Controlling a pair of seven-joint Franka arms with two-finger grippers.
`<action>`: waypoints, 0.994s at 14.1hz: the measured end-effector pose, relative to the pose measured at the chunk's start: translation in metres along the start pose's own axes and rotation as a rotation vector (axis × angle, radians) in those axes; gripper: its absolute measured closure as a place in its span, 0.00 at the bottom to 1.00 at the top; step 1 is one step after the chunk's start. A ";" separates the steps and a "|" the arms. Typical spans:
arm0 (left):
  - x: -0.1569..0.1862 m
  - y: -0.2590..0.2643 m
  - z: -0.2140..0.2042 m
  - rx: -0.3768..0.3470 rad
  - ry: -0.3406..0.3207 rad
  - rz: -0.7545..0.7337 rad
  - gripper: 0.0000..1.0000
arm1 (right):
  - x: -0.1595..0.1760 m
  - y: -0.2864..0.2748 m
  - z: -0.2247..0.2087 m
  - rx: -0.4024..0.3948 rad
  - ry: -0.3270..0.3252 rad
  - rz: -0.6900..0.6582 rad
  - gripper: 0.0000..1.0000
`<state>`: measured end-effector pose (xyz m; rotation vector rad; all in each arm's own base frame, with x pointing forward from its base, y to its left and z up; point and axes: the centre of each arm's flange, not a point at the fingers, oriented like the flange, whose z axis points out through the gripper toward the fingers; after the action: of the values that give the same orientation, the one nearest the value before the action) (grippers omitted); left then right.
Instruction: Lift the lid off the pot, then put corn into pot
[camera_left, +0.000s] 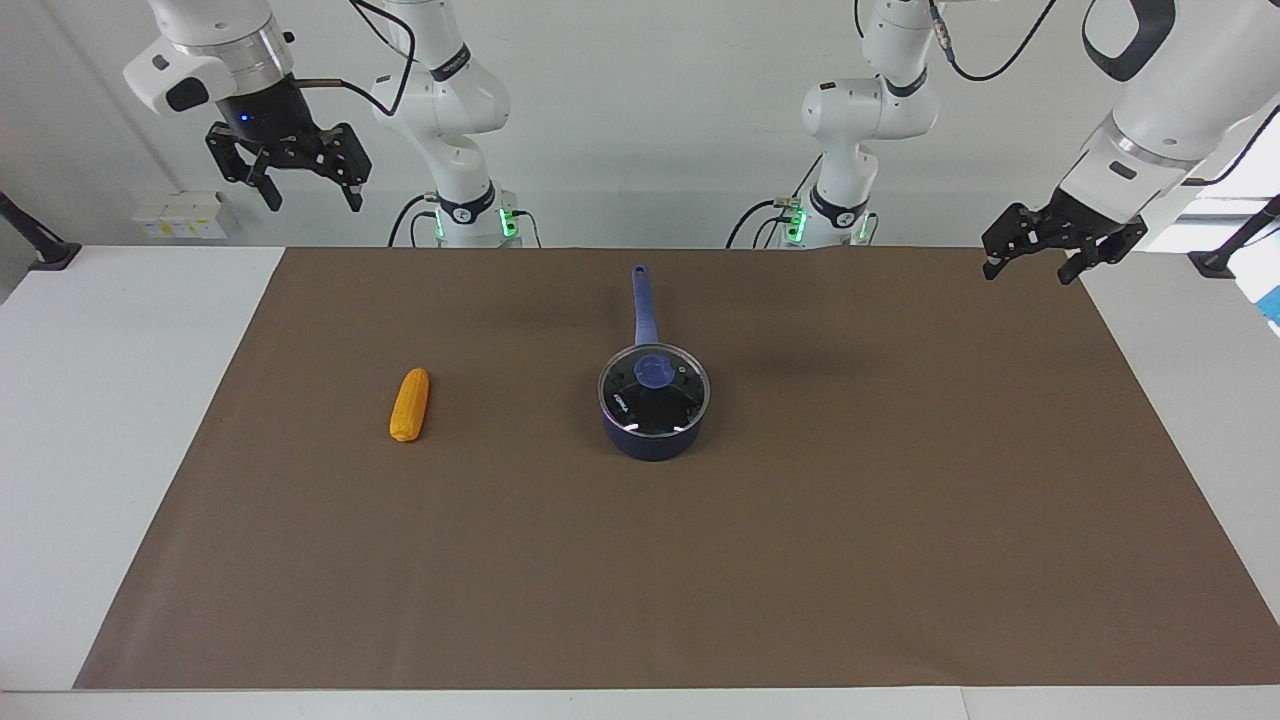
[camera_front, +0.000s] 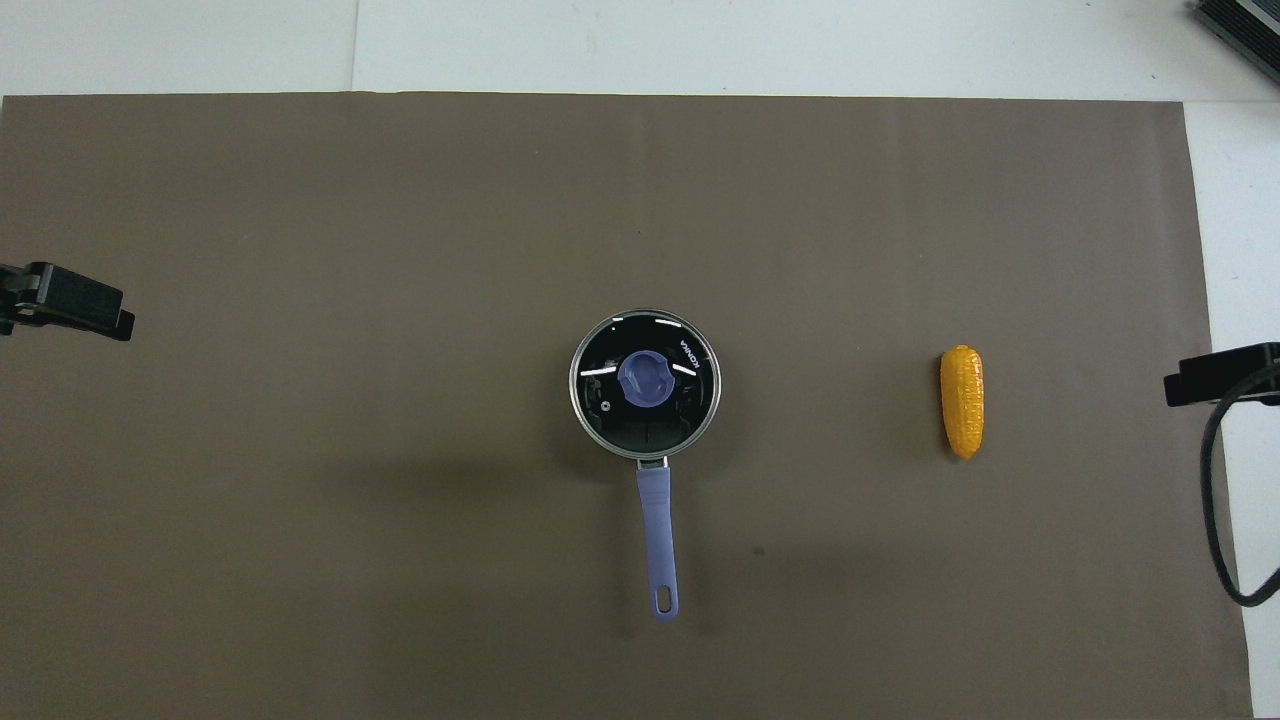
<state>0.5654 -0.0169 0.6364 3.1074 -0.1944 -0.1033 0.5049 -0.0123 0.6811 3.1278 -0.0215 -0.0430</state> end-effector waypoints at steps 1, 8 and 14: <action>0.000 0.000 0.000 0.000 0.001 0.001 0.00 | 0.000 0.000 0.000 0.000 0.000 0.000 0.00; 0.000 0.001 -0.005 0.002 0.013 0.003 0.00 | 0.000 -0.001 0.000 0.000 0.000 -0.002 0.00; 0.003 0.022 0.002 0.000 0.003 0.042 0.00 | -0.001 -0.002 0.000 0.000 -0.005 -0.004 0.00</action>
<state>0.5652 -0.0391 0.6346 3.1007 -0.2597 -0.0975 0.5042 -0.0104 0.6808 3.1277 -0.0160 -0.0512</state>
